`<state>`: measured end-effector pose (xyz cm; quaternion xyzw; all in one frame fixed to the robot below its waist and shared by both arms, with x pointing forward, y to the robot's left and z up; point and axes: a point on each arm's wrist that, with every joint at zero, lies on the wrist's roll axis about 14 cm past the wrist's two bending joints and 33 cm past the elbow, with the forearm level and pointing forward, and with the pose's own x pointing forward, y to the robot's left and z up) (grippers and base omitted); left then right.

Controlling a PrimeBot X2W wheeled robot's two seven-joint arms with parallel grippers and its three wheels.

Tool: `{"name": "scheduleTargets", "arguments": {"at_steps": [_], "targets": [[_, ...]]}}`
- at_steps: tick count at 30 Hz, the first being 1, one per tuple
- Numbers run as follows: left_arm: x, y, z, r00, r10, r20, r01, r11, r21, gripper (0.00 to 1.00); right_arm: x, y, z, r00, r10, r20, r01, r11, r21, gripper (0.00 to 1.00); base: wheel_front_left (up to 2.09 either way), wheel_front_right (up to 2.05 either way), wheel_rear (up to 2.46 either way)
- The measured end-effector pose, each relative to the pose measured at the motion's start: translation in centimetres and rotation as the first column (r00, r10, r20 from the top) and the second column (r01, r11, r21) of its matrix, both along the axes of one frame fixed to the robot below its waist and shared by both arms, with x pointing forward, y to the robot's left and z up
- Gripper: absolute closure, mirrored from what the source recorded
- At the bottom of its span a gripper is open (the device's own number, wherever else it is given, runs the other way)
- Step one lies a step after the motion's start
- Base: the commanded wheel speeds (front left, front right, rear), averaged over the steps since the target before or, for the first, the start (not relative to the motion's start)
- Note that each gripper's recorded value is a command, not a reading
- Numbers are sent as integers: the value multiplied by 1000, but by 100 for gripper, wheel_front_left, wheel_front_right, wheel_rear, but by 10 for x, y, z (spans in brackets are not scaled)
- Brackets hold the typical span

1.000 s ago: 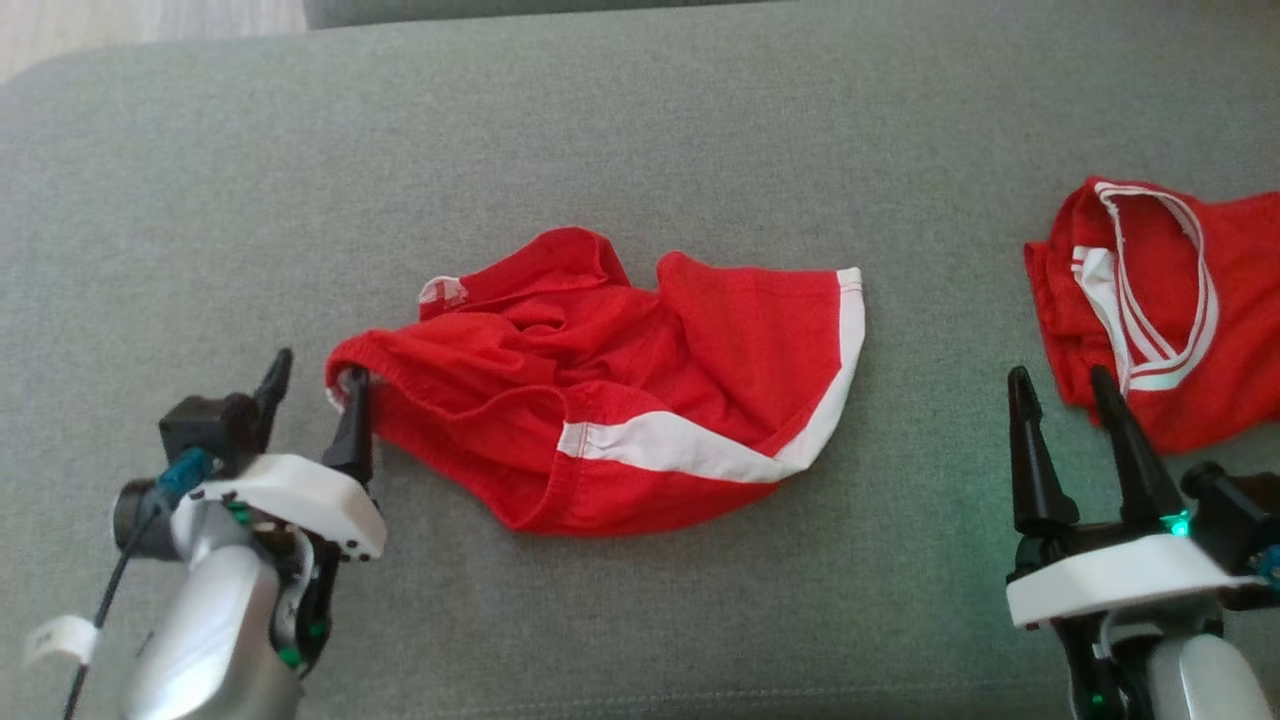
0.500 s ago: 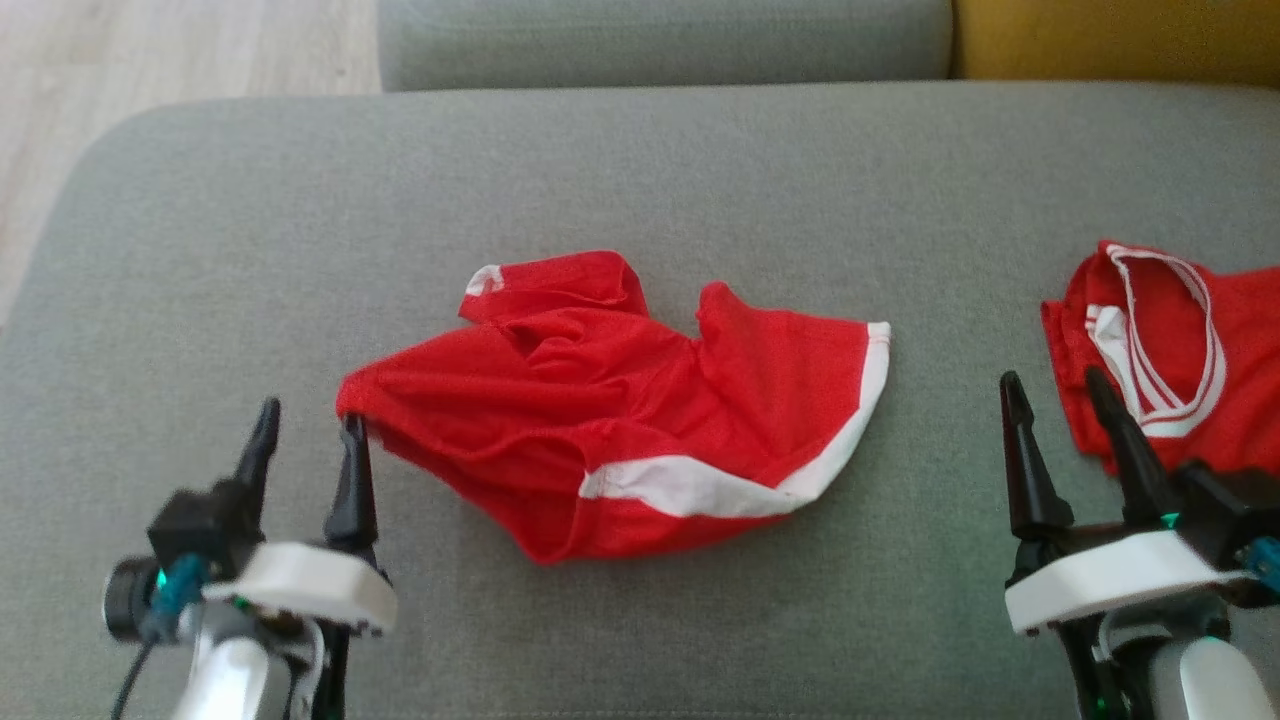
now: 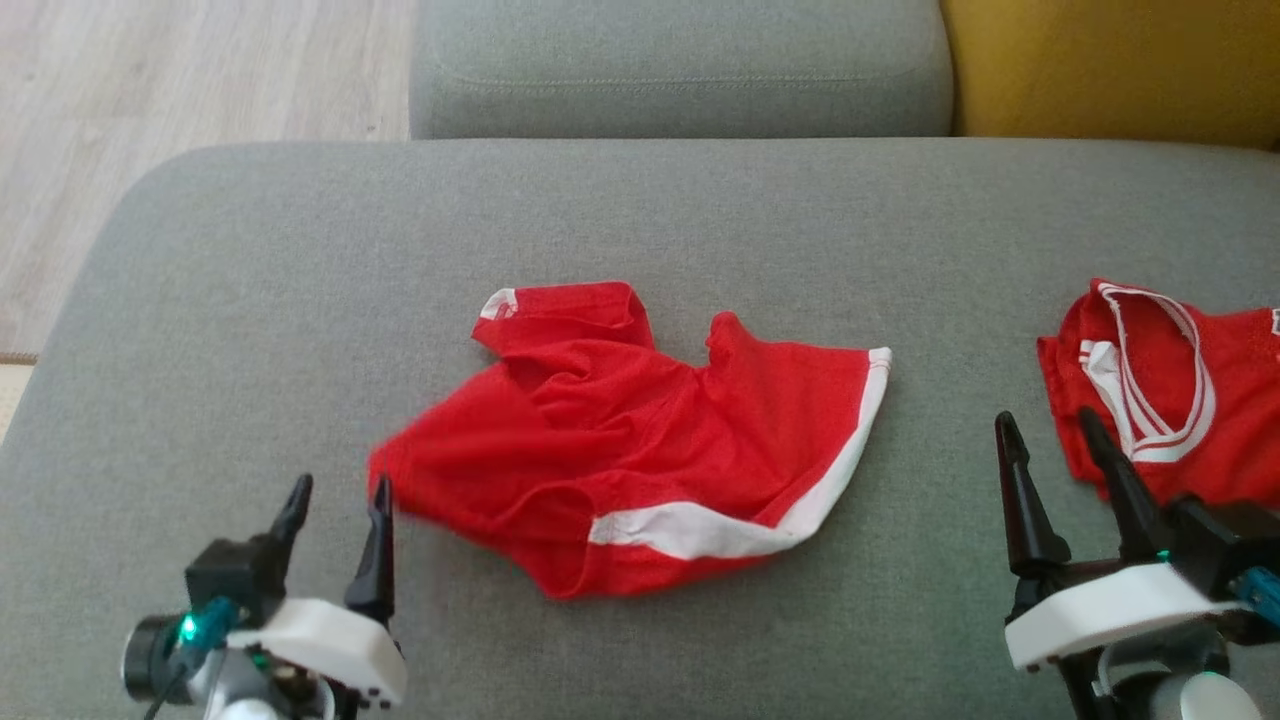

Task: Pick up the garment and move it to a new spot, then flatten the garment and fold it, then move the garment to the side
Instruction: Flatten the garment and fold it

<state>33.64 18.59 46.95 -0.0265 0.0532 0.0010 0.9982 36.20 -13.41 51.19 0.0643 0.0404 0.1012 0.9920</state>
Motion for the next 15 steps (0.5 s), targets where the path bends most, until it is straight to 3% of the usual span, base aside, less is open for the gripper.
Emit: {"name": "scheduleTargets", "arguments": {"at_steps": [6,15], "targets": [[-11,-6,-6,999,-20,-29,20,1000,-5,0,-5,-1,0,1000,-2,-3,2,1000,-2,0,0,0,0],[-13,-9,22,998,-17,68,19,1000,-24,0,-8,0,8,1000,1,18,-1,1000,4,0,0,0,0]]}}
